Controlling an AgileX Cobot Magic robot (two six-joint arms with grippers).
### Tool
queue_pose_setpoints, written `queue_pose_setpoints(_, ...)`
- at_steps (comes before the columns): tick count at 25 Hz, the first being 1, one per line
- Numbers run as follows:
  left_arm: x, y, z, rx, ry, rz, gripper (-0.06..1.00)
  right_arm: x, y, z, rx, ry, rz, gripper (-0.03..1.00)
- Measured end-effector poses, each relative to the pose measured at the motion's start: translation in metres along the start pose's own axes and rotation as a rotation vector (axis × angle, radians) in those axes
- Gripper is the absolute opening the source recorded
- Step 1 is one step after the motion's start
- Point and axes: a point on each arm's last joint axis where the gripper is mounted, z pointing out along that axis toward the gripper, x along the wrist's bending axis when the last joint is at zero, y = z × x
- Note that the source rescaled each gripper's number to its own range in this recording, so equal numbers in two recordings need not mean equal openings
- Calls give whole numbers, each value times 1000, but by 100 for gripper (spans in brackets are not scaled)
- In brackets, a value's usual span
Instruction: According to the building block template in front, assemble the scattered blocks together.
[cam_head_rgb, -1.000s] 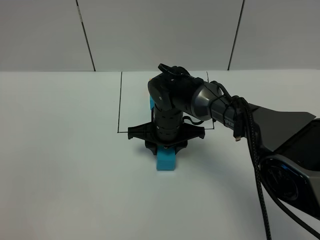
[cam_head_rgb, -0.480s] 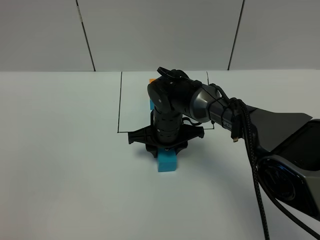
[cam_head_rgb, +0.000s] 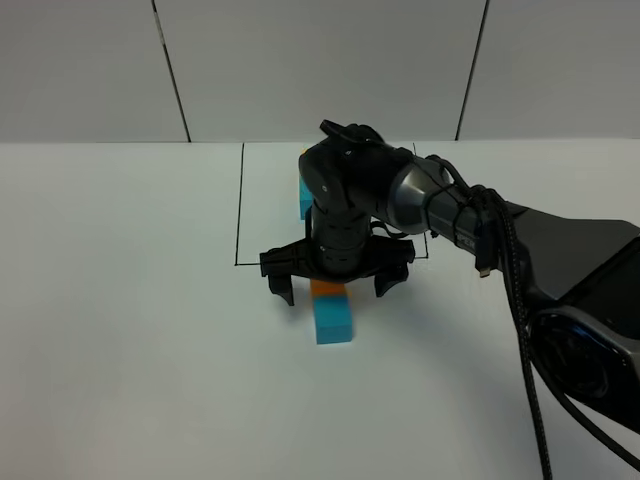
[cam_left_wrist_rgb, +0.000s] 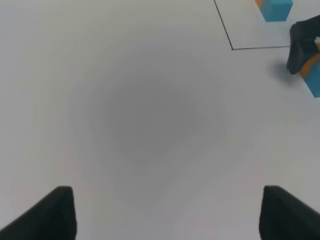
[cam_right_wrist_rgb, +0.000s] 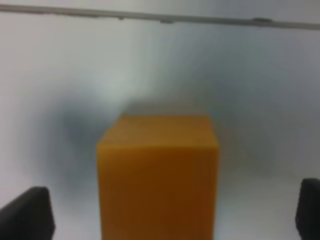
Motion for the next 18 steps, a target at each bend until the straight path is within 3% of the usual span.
queue_pose_setpoints(8,0,0,0,0,0,0,68,-47,20,-32,30,-34,-93,100)
queue_pose_setpoints(18,0,0,0,0,0,0,68,-176,66,-47,-11,3,53,100)
